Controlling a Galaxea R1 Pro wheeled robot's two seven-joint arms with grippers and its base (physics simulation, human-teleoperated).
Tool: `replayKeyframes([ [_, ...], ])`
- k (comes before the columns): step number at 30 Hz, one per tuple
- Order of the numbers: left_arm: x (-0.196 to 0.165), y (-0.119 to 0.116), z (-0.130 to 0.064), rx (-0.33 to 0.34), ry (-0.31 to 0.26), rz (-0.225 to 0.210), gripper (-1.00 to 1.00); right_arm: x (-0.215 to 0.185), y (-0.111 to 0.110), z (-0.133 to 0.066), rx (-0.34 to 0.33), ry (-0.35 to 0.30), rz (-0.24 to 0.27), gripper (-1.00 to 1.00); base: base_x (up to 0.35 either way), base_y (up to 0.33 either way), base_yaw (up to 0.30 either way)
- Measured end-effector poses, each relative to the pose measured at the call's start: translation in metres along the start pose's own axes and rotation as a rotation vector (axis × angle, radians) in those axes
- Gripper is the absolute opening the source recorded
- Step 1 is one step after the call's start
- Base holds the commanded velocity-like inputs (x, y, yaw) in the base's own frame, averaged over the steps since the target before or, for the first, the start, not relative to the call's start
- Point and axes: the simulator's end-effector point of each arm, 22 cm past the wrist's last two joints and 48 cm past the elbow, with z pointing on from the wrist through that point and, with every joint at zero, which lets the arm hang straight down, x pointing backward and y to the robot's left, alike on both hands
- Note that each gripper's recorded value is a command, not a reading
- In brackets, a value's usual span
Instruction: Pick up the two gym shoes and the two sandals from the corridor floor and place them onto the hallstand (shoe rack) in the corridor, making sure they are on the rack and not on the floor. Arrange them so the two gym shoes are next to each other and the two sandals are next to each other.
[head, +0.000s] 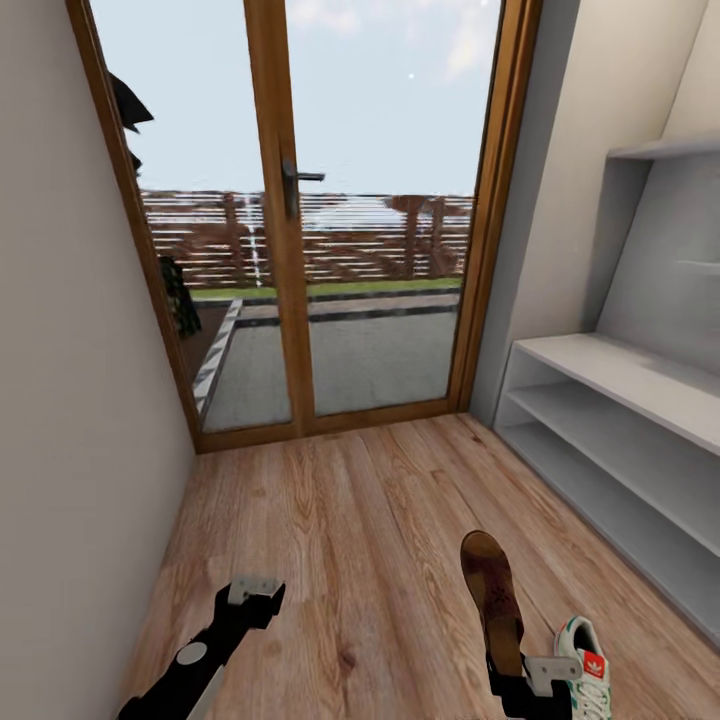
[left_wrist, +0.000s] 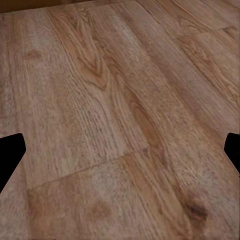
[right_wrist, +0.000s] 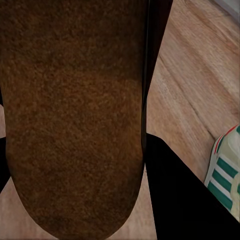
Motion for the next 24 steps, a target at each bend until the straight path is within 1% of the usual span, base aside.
replayKeyframes([
  [7,0.026,0.000,-0.006,-0.003,0.036,-0.006,1.00,0.004,-0.001,0.000,0.001,0.009,-0.002,-1.00,0.000,0.000,-0.002],
  [17,0.047,0.001,-0.020,-0.007,0.015,-0.008,1.00,0.005,-0.003,0.001,-0.001,0.011,-0.008,-1.00,0.000,0.000,0.000],
  [24,0.046,0.001,-0.025,-0.008,0.025,-0.012,1.00,-0.003,-0.004,-0.002,-0.002,0.013,-0.010,-1.00,0.000,0.000,0.000],
])
